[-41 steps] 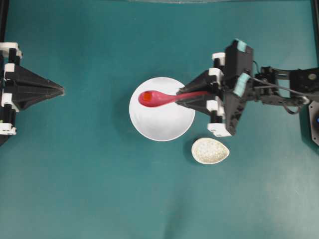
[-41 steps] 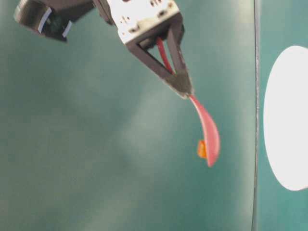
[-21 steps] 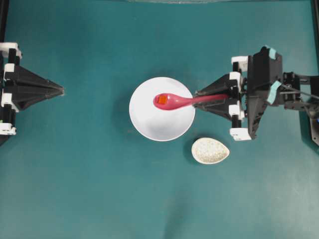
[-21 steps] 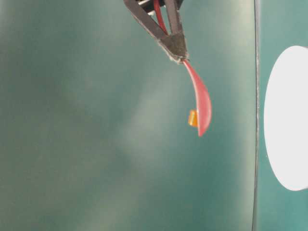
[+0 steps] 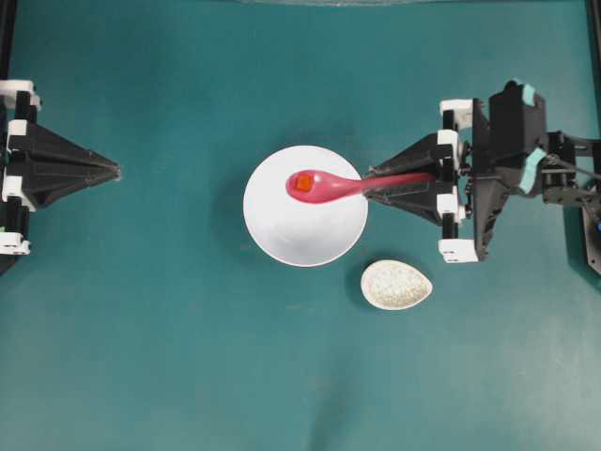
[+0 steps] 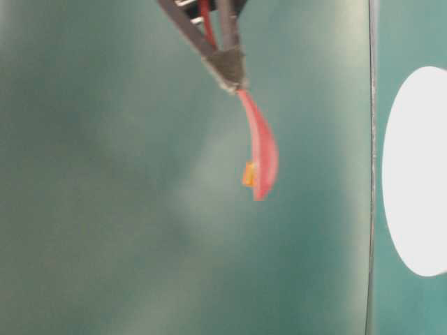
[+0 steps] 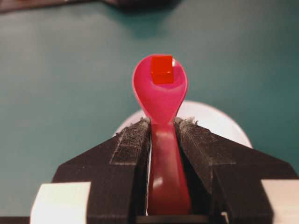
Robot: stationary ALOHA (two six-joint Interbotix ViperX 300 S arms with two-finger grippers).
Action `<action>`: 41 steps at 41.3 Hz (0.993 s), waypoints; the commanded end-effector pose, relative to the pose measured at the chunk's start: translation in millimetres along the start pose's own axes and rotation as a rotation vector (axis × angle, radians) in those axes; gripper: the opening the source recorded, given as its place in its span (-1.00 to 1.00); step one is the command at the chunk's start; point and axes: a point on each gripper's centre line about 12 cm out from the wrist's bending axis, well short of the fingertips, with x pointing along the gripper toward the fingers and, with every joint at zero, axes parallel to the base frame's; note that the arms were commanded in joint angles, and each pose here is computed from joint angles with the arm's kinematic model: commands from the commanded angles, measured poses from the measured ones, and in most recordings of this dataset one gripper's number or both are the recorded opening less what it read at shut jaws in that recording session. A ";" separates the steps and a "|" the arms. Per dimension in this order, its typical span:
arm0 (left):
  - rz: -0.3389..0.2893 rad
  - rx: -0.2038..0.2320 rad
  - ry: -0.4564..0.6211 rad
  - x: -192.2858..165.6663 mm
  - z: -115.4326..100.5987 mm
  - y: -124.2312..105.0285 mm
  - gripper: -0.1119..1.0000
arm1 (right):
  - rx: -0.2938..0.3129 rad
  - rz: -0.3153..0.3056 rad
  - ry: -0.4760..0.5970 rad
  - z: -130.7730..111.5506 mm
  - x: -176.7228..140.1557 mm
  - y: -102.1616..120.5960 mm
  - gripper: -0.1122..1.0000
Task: Grip the spoon and scoop the red block from the bowl with right arm.
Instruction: 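Hold the spoon with the red cube raised above the bowl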
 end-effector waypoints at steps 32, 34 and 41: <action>-0.013 -0.006 0.018 1.4 2.9 -2.7 -0.80 | 0.030 0.008 -0.072 23.7 -3.2 3.4 -0.34; -0.013 -0.004 0.018 1.1 3.0 -2.7 -0.80 | 0.030 0.008 -0.072 23.7 -3.2 3.4 -0.34; -0.013 -0.006 0.015 1.4 3.3 -2.7 -0.80 | 0.030 0.009 -0.069 23.4 -3.2 3.4 -0.34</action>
